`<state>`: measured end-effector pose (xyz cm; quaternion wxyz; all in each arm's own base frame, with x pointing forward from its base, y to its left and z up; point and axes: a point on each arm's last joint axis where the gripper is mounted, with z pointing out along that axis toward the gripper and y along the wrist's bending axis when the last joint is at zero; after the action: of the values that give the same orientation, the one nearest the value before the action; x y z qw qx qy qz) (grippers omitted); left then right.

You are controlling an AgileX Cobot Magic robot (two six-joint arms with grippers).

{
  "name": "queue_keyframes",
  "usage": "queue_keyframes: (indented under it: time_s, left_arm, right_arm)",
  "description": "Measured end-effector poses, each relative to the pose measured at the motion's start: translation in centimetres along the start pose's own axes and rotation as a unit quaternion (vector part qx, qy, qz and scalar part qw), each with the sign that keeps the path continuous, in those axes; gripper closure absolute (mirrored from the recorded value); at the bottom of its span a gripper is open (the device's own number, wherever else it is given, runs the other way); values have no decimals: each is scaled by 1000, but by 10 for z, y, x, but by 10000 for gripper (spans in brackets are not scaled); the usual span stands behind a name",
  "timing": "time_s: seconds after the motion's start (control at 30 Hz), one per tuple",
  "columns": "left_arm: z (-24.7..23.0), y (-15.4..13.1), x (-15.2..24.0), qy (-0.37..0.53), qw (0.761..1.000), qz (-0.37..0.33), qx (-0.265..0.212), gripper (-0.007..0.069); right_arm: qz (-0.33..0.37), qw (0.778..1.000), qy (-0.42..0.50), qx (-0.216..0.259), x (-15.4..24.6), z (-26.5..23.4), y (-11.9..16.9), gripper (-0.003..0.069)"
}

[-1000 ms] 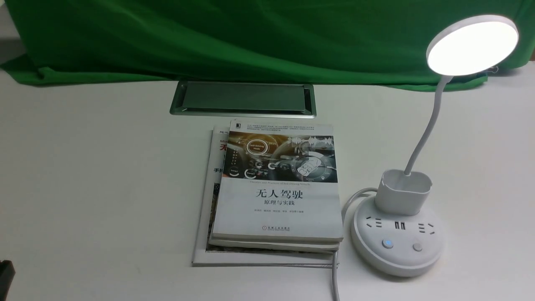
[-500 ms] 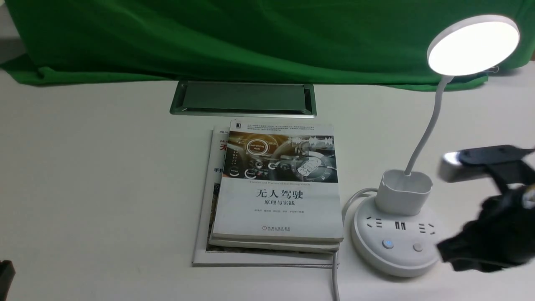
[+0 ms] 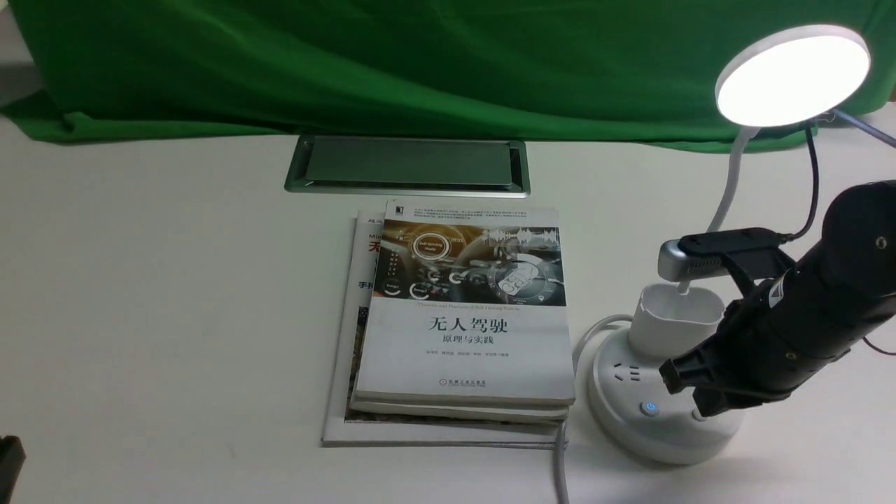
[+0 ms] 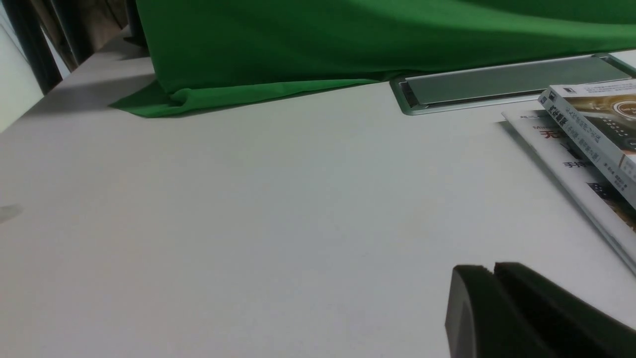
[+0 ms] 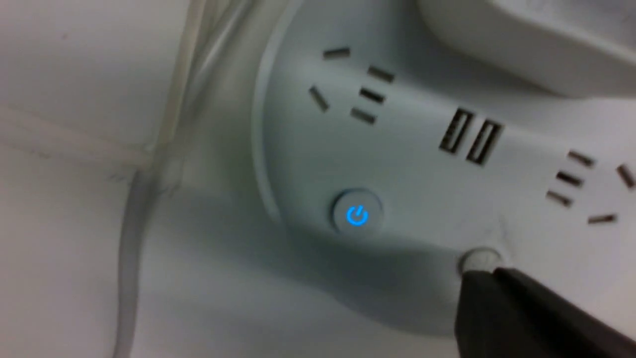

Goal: Turn off the desk lamp on the white desktop by hand.
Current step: 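Press the power button on the lamp base to turn the lamp off with the right gripper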

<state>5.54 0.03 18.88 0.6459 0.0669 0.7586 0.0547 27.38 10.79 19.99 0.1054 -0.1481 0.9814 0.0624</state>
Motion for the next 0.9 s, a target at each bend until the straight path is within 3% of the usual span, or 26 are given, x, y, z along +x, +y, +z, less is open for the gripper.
queue_keyframes:
  time_s: [0.33, 0.9]
  left_arm:
    - [0, 0, 0, 0, 1000, 0, 0, 606]
    - [0, 0, 0, 0, 1000, 0, 0, 606]
  right_arm:
    - [4, 1000, 21, 3, -6, 22, -3, 623]
    - [2, 1000, -16, 2, -7, 3, -2, 624]
